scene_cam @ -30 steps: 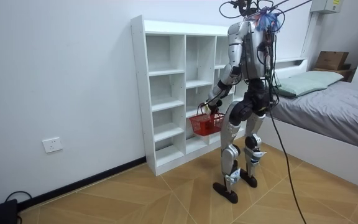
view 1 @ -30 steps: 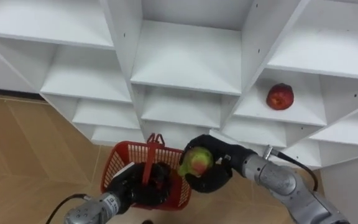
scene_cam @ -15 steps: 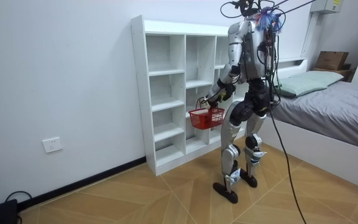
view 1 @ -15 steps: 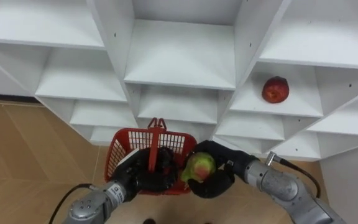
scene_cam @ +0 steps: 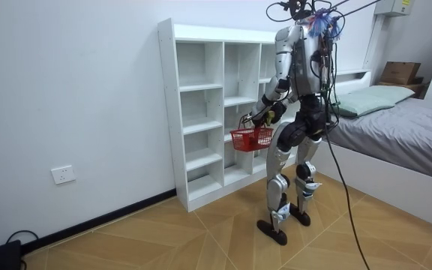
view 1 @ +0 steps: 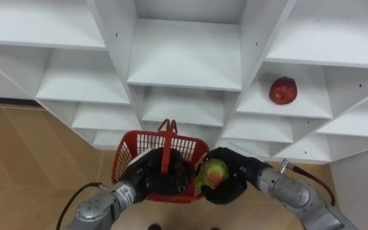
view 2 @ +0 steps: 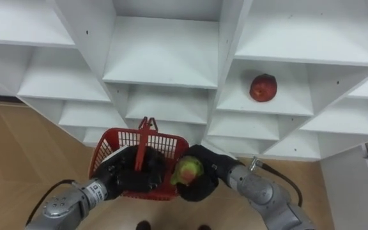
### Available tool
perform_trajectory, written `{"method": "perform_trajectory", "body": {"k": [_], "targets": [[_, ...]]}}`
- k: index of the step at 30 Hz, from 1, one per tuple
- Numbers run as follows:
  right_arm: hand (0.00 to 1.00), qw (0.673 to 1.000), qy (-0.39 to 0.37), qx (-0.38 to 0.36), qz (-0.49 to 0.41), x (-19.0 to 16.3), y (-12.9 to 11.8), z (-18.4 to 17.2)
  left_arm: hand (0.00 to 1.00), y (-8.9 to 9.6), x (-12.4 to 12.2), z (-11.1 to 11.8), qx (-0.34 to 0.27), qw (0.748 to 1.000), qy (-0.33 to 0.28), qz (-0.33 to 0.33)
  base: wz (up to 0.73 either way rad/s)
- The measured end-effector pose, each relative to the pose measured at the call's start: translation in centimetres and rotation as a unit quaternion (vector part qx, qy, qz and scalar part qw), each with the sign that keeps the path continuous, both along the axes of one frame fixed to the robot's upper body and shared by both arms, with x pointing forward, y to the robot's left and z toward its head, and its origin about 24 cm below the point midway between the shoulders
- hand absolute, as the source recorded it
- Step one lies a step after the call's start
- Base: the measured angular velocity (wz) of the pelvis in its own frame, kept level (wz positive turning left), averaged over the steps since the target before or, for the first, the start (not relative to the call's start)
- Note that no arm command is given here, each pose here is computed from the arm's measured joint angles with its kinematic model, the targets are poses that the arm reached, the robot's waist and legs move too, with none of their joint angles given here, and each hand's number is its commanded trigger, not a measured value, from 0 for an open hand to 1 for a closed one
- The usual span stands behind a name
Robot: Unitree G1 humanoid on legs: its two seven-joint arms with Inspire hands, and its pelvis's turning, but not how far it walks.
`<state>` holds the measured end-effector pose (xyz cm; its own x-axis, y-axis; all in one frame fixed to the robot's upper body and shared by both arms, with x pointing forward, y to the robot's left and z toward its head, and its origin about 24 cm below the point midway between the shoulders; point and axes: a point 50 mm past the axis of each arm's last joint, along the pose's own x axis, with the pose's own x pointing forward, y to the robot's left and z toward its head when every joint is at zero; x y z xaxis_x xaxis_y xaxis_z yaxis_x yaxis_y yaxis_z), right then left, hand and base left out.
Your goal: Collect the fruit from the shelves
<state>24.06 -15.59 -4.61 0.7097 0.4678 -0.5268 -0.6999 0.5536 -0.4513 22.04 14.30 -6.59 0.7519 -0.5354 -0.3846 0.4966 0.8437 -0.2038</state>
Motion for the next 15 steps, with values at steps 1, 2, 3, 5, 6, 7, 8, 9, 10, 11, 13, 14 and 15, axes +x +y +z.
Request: {"method": "perform_trajectory", "body": {"k": [1,2,3,5,6,7,8,9,10,11,13,14,15], "targets": [[1.0,1.0,-0.003,-0.002,-0.002,0.04,-0.06,0.03,1.0,-0.01,0.01,0.01,0.0,1.0,0.0,-0.001,0.0],[1.0,1.0,-0.007,-0.007,-0.004,0.11,-0.14,0.07,1.0,-0.03,0.01,0.01,-0.001,1.0,0.0,-0.002,0.0],[1.0,1.0,-0.01,-0.009,-0.006,0.13,-0.17,0.08,1.0,-0.03,-0.01,0.0,-0.001,1.0,0.0,-0.002,-0.03],[1.0,1.0,-0.016,-0.01,-0.011,0.18,-0.18,0.11,1.0,-0.02,-0.02,0.0,-0.001,1.0,0.0,-0.003,-0.02],[1.0,1.0,-0.019,-0.01,-0.015,0.21,-0.23,0.11,1.0,-0.02,-0.04,-0.01,0.0,1.0,0.0,-0.004,0.0],[1.0,1.0,-0.02,-0.011,-0.017,0.23,-0.27,0.1,1.0,-0.04,-0.04,-0.01,0.0,1.0,0.0,-0.004,0.0],[1.0,0.999,-0.021,-0.012,-0.021,0.24,-0.36,0.03,1.0,-0.1,-0.06,-0.02,0.0,1.0,0.001,-0.006,0.0],[1.0,0.999,-0.022,-0.014,-0.025,0.26,-0.43,-0.02,1.0,-0.16,-0.09,-0.04,0.0,1.0,0.001,-0.007,0.0],[1.0,0.999,-0.022,-0.014,-0.026,0.26,-0.46,-0.04,1.0,-0.18,-0.1,-0.04,0.0,1.0,0.001,-0.008,0.0],[1.0,0.999,-0.023,-0.015,-0.028,0.27,-0.5,-0.06,1.0,-0.23,-0.12,-0.06,0.001,1.0,0.001,-0.01,0.0],[1.0,0.999,-0.025,-0.015,-0.03,0.28,-0.53,-0.07,1.0,-0.31,-0.14,-0.07,0.0,1.0,0.001,-0.011,0.0],[1.0,0.999,-0.027,-0.015,-0.032,0.3,-0.54,-0.05,1.0,-0.3,-0.11,-0.05,0.001,1.0,0.001,-0.011,0.0],[1.0,0.999,-0.029,-0.016,-0.035,0.33,-0.56,-0.03,1.0,-0.3,-0.05,-0.01,0.001,1.0,0.0,-0.012,0.0]]}}
